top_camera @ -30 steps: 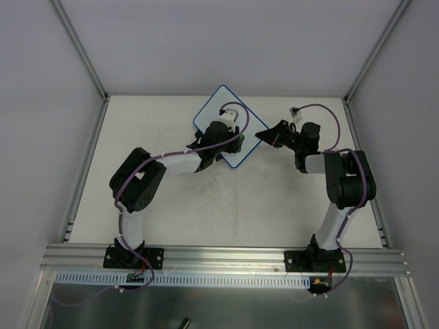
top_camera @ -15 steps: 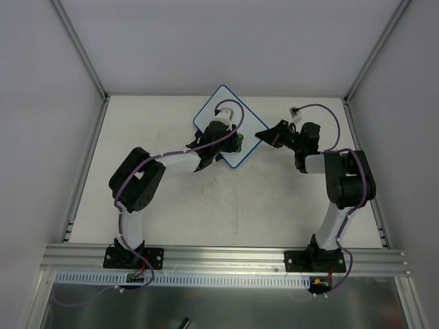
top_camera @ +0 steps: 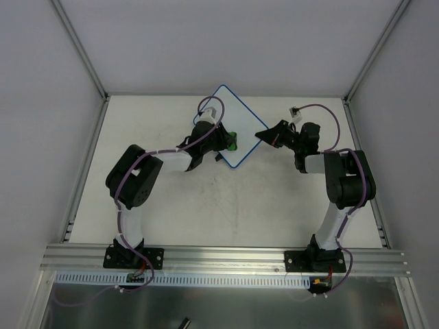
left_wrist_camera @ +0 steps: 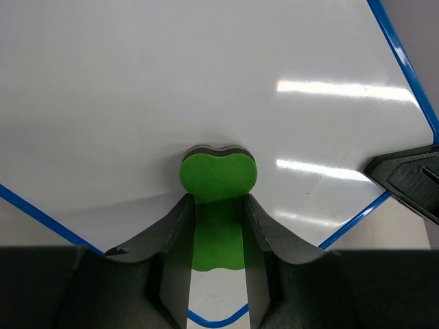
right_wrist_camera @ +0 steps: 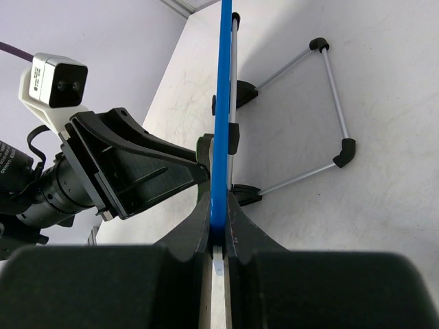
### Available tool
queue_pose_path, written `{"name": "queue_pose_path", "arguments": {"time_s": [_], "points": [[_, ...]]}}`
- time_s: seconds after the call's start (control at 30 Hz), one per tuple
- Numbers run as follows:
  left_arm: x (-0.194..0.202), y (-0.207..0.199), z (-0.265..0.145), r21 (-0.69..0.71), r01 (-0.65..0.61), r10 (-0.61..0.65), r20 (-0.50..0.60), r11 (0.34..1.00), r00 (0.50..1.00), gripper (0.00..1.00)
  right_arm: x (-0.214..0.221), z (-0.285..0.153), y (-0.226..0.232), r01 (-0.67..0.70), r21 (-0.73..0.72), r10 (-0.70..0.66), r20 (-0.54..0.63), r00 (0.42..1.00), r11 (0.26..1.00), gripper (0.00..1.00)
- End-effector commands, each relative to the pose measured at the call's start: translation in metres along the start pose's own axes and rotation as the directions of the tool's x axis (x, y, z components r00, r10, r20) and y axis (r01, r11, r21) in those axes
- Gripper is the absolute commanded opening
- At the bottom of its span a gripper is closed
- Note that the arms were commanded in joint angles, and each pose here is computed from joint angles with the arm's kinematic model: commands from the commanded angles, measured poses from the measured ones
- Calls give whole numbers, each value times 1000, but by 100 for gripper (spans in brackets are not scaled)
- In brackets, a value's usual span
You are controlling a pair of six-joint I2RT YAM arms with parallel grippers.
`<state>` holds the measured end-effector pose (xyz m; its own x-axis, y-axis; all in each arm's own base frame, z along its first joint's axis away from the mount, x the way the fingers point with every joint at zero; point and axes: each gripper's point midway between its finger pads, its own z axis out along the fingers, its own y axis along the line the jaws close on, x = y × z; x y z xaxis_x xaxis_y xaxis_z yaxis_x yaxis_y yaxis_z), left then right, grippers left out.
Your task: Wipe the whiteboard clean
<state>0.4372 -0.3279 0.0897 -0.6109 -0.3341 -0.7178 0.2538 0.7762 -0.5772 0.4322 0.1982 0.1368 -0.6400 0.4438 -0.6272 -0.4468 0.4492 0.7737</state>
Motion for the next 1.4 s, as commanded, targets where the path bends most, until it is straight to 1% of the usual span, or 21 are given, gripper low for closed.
{"name": "queue_pose_path", "arguments": {"time_s": [0.0, 0.1, 0.17, 0.2, 0.3, 0.37, 0.5, 0.73, 0.87, 0.97, 1.03, 1.1, 1.27, 1.37], "points": [[70, 64, -8, -188, 29, -62, -173, 982, 983, 0, -24, 6, 47, 104, -158, -97, 48, 994, 982, 0], [73, 67, -12, -201, 45, -80, -170, 978, 982, 0, -24, 5, 47, 102, -160, -95, 49, 994, 982, 0], [76, 73, -15, -235, 39, -78, -158, 971, 984, 0, -25, 5, 48, 103, -163, -96, 50, 994, 981, 0], [72, 75, -17, -256, 44, -80, -132, 966, 988, 0, -25, 5, 48, 99, -163, -92, 50, 995, 982, 0], [71, 86, -25, -308, 47, -84, -108, 950, 991, 0, -24, 5, 47, 99, -162, -92, 51, 994, 982, 0], [74, 90, -27, -329, 47, -89, -113, 943, 990, 0, -25, 4, 47, 99, -163, -92, 54, 994, 982, 0], [80, 90, -25, -325, 46, -94, -133, 945, 987, 0, -26, 5, 47, 95, -166, -87, 55, 995, 982, 0], [75, 84, -23, -309, 23, -67, -132, 951, 989, 0, -25, 5, 48, 95, -169, -87, 54, 995, 981, 0], [67, 61, -18, -232, -35, 7, -119, 972, 993, 0, -25, 5, 47, 92, -170, -84, 53, 995, 981, 0], [61, 35, -14, -172, -119, 103, -102, 978, 989, 0, -25, 5, 46, 89, -169, -81, 52, 995, 982, 0], [58, 17, -11, -128, -186, 175, -92, 974, 980, 0, -25, 5, 46, 90, -170, -82, 53, 995, 981, 0], [65, 2, -8, -86, -242, 233, -104, 966, 967, 0, -25, 5, 46, 89, -170, -81, 51, 995, 981, 0], [74, -36, -8, 56, -319, 323, -119, 946, 939, 0, -25, 5, 46, 88, -168, -80, 51, 995, 982, 0], [78, -46, -13, 88, -356, 364, -120, 930, 923, 0, -25, 5, 45, 88, -168, -80, 51, 995, 982, 0]]}}
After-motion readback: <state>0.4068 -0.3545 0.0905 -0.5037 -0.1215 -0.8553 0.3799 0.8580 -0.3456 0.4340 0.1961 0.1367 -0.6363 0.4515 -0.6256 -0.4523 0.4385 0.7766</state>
